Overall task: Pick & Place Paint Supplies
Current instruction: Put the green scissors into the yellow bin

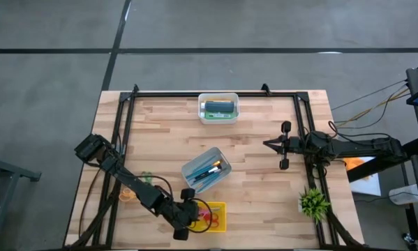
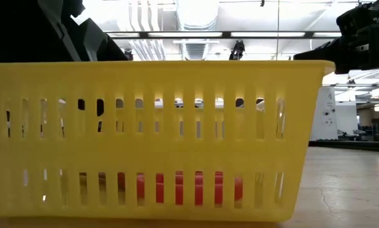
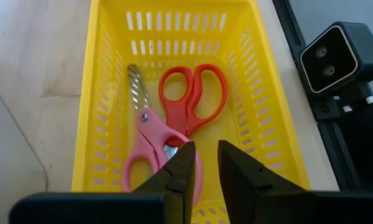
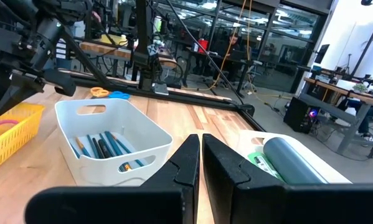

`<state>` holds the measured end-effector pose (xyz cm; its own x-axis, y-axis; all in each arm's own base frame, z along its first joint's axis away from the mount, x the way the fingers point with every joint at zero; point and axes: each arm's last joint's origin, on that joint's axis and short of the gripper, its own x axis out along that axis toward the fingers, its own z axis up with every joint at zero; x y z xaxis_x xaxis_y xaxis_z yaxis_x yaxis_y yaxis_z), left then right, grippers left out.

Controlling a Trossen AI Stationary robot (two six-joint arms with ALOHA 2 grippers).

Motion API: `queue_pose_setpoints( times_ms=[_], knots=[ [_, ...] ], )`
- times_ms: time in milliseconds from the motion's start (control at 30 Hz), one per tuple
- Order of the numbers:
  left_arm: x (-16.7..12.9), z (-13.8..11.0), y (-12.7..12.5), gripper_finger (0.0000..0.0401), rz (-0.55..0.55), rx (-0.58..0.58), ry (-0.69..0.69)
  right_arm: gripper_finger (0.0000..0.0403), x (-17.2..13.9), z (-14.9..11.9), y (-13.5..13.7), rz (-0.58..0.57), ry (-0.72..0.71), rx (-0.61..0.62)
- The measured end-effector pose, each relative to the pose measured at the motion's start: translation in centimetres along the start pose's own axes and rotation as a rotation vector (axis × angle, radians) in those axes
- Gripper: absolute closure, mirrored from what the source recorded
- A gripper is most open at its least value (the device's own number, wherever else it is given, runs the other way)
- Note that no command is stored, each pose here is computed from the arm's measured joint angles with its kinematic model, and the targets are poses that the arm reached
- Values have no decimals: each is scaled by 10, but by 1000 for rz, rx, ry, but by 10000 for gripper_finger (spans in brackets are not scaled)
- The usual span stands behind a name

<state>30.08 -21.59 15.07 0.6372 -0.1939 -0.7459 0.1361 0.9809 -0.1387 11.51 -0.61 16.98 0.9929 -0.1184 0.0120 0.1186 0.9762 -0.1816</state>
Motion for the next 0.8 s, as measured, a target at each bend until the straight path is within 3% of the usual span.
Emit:
queue_pose_setpoints(
  times_ms=[167,367,567,800],
  knots=[
    [-5,4,-1,328,-9,-14,-16,388,0,0,0,0,0,0],
    [-32,20,-1,328,8,-75,-39,388,0,0,0,-1,0,0],
    [-67,30,7,328,163,-192,-40,388,0,0,0,-1,0,0],
    [-98,26,22,328,338,-449,-18,388,0,0,0,0,0,0]
  ],
)
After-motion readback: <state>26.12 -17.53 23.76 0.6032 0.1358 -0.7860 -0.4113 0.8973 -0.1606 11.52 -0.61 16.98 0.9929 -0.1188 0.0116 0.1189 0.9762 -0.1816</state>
